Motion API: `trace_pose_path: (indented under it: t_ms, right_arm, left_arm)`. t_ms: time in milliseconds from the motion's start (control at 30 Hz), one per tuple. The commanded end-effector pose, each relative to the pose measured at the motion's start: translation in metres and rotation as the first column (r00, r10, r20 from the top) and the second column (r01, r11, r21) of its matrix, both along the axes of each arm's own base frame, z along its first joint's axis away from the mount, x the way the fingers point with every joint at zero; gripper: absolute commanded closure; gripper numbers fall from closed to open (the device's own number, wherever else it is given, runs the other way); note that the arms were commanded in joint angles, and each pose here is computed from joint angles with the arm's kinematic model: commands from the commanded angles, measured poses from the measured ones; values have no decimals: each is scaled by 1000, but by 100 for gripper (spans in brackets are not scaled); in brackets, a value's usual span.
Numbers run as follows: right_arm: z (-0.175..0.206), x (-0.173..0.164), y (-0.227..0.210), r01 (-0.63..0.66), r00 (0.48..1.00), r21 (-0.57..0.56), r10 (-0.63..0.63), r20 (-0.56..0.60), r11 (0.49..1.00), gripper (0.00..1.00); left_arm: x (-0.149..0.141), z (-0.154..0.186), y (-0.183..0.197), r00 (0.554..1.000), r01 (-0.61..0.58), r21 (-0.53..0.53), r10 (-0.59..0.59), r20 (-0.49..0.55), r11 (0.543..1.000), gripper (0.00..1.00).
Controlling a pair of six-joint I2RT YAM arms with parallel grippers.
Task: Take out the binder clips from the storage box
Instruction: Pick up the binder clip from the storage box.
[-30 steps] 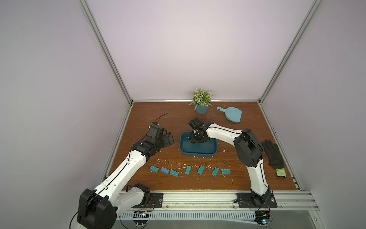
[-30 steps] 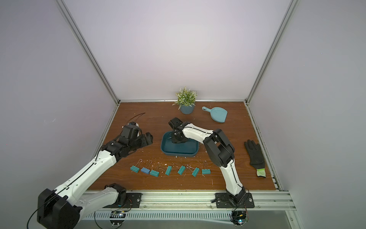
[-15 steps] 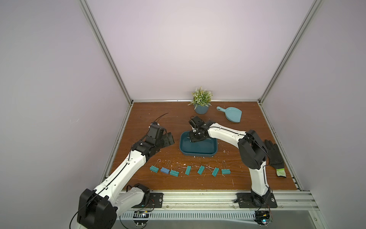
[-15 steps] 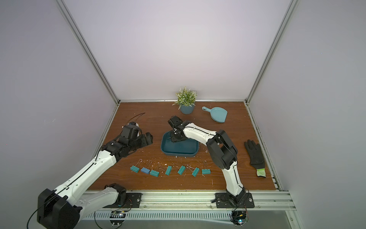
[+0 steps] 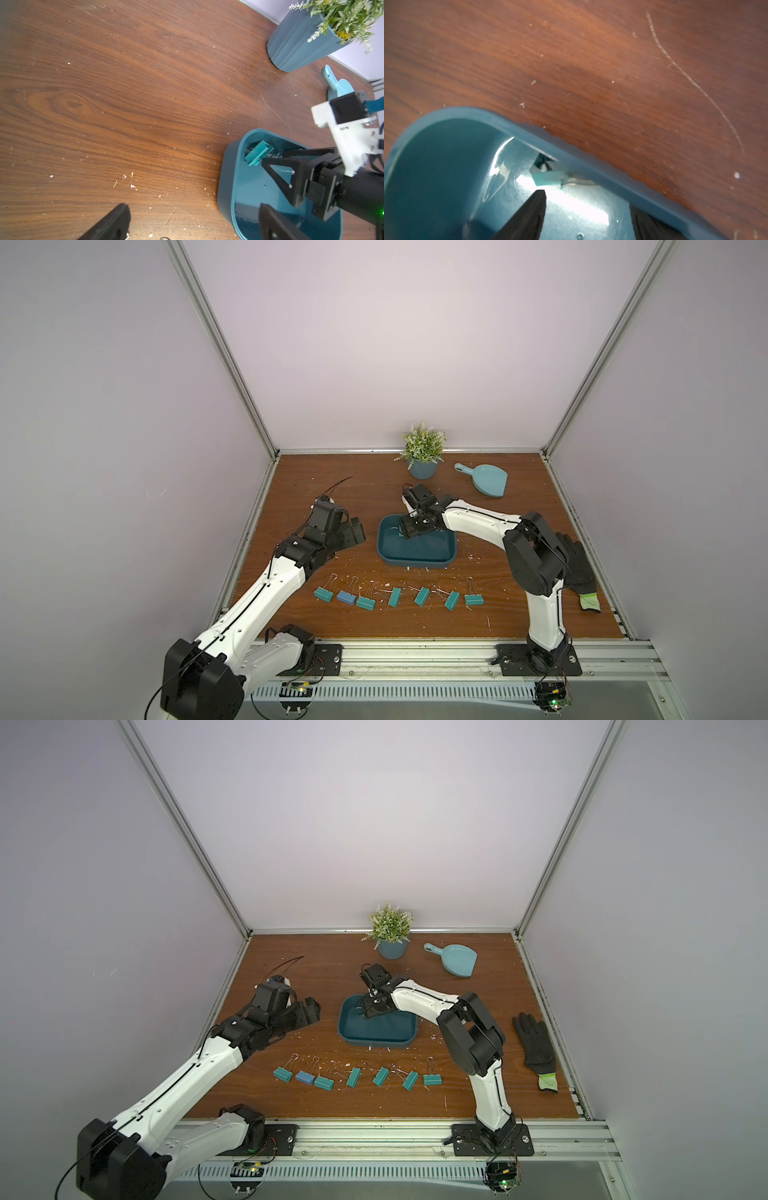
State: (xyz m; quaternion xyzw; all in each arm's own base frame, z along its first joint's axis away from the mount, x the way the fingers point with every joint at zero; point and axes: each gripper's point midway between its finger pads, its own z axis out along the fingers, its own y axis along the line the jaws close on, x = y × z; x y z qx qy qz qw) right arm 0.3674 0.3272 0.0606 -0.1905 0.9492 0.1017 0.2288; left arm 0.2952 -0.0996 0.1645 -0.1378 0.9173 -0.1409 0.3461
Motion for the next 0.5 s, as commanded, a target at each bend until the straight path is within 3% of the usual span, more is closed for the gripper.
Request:
trace_pose_path:
  t_ms: [0, 233, 367, 467]
  right_arm:
    - [14, -1, 19, -69, 997, 98, 67, 25, 993, 27]
    - [20, -28, 44, -146, 987, 262, 160, -34, 954, 24]
    - [27, -43, 53, -180, 979, 287, 200, -43, 941, 29]
    - [31, -41, 44, -167, 985, 228, 173, -9, 959, 29]
  left_arm:
    - [-5, -4, 8, 1000, -16, 21, 16, -16, 1000, 0]
    - [-6, -6, 7, 1000, -19, 14, 19, -23, 1000, 0]
    - [-7, -7, 7, 1000, -19, 10, 19, -25, 1000, 0]
    - [-8, -7, 8, 999, -22, 8, 22, -25, 1000, 0]
